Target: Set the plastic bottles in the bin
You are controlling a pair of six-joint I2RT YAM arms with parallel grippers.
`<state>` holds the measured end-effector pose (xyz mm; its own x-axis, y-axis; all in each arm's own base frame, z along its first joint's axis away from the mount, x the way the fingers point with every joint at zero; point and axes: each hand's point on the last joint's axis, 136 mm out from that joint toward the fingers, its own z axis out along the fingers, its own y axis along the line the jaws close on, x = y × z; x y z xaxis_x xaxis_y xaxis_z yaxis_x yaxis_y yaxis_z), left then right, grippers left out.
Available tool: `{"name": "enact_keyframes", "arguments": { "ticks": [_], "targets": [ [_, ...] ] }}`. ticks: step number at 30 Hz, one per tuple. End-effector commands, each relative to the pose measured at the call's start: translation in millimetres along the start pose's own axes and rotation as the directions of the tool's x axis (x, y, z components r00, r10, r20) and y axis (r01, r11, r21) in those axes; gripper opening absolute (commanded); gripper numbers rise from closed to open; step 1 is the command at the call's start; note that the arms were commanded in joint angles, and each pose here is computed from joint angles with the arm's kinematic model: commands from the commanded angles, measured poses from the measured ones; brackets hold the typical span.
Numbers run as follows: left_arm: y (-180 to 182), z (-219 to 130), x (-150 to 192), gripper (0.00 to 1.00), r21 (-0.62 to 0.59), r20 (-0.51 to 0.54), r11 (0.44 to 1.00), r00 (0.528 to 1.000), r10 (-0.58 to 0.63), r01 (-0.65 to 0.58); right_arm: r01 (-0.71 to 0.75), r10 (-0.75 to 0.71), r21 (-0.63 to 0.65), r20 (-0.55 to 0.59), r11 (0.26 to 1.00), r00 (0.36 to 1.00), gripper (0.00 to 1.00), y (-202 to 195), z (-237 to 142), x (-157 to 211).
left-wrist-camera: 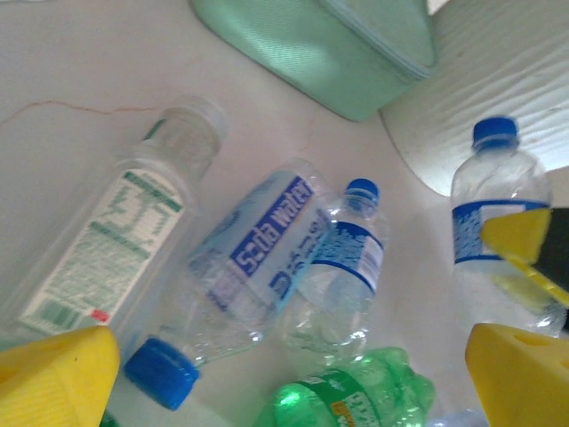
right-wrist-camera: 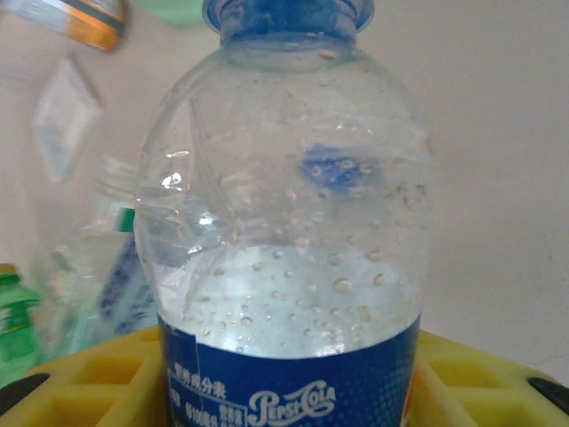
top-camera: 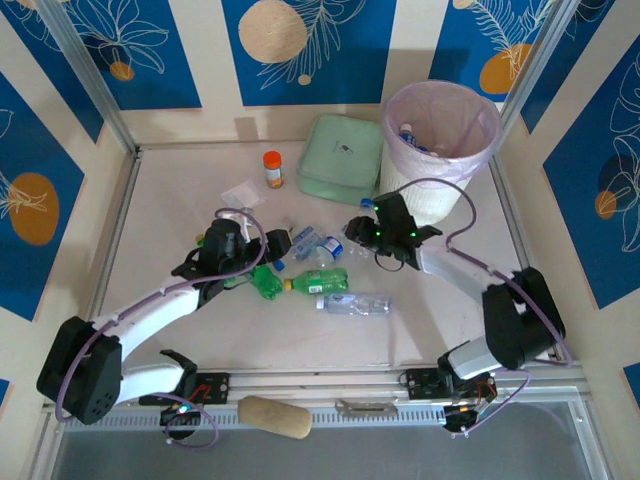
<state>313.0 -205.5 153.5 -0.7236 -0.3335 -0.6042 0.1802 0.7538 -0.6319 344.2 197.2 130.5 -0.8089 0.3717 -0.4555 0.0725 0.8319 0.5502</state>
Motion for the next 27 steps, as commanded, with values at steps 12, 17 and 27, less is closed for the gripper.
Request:
{"name": "enact_keyframes", "arguments": {
  "ticks": [12,17,27],
  "targets": [
    [-70.1,8.1,2.7,1.0,0.391,-0.062,0.918,0.993,0.098,-0.066,0.325,-0.254,-0.143,0.369,0.935,0.894,0.51,82.5,-137.6,-118.4],
    [-71.3,5.7,6.6,1.0,0.396,-0.072,0.915,0.991,0.11,-0.073,0.362,-0.277,-0.092,0.482,0.927,0.831,0.5,89.5,-179.8,-168.0],
    [-70.6,4.1,6.4,1.0,0.379,-0.066,0.921,0.99,0.125,-0.09,0.343,-0.258,-0.008,0.644,0.939,0.72,0.5,84.9,-239.2,-243.8]
  ]
}}
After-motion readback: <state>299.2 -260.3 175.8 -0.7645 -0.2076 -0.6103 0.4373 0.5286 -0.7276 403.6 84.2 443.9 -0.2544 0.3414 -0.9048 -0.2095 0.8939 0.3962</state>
